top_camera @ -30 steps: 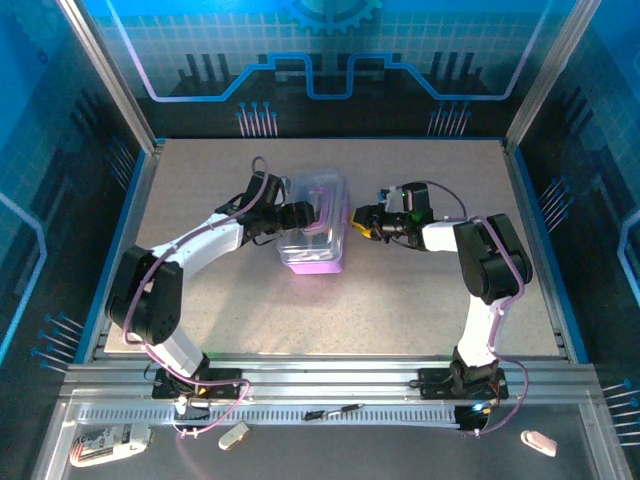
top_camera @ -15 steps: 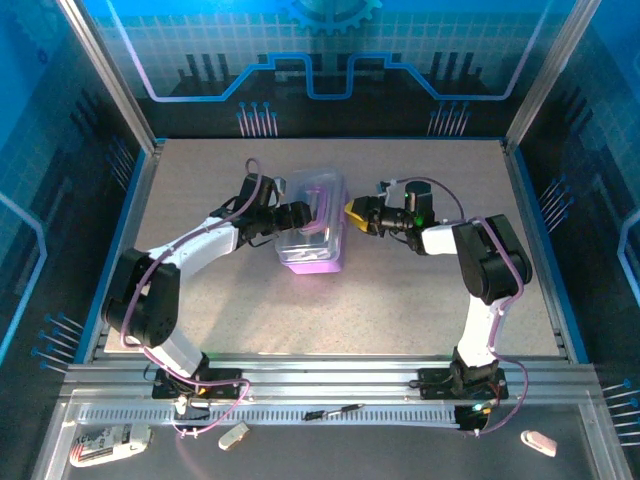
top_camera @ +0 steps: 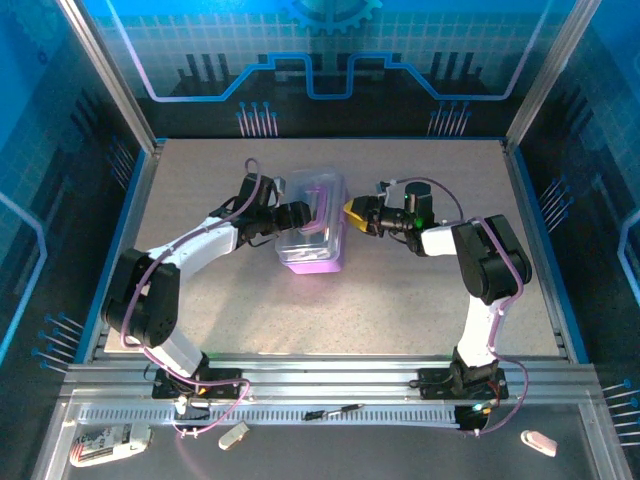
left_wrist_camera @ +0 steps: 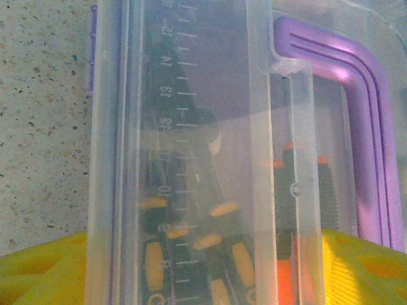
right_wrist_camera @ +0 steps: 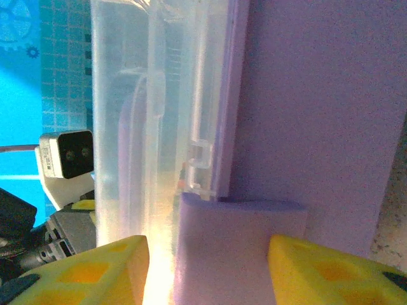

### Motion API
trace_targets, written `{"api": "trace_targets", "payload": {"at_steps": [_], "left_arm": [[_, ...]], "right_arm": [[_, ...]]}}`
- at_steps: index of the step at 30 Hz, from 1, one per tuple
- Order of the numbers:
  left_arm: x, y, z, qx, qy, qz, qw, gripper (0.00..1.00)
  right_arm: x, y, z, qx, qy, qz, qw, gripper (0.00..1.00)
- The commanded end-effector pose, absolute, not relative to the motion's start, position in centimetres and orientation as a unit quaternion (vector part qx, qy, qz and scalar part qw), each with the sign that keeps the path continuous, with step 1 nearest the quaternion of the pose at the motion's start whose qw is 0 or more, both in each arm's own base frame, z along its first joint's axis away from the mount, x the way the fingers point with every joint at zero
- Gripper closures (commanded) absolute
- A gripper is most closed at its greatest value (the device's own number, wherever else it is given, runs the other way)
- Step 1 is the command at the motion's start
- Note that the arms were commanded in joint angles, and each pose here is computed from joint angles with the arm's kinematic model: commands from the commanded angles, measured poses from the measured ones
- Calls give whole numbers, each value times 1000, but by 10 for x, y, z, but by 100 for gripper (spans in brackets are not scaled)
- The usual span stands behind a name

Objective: Pack the tool kit

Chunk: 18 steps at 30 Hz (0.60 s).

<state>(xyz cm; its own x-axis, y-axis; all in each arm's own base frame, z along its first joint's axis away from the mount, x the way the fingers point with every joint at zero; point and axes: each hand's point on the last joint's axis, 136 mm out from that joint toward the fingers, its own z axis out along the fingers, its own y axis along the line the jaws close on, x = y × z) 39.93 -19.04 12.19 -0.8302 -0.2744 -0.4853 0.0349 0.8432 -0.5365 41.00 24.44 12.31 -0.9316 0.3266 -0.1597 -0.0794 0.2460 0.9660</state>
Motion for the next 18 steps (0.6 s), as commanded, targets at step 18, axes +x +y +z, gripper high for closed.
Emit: {"api": "trace_targets", "payload": {"at_steps": [18], "left_arm": [[340,-173,41,-89,965,-208,133,30]], "right_arm": [[396,262,113,61,753,641,137,39]]}}
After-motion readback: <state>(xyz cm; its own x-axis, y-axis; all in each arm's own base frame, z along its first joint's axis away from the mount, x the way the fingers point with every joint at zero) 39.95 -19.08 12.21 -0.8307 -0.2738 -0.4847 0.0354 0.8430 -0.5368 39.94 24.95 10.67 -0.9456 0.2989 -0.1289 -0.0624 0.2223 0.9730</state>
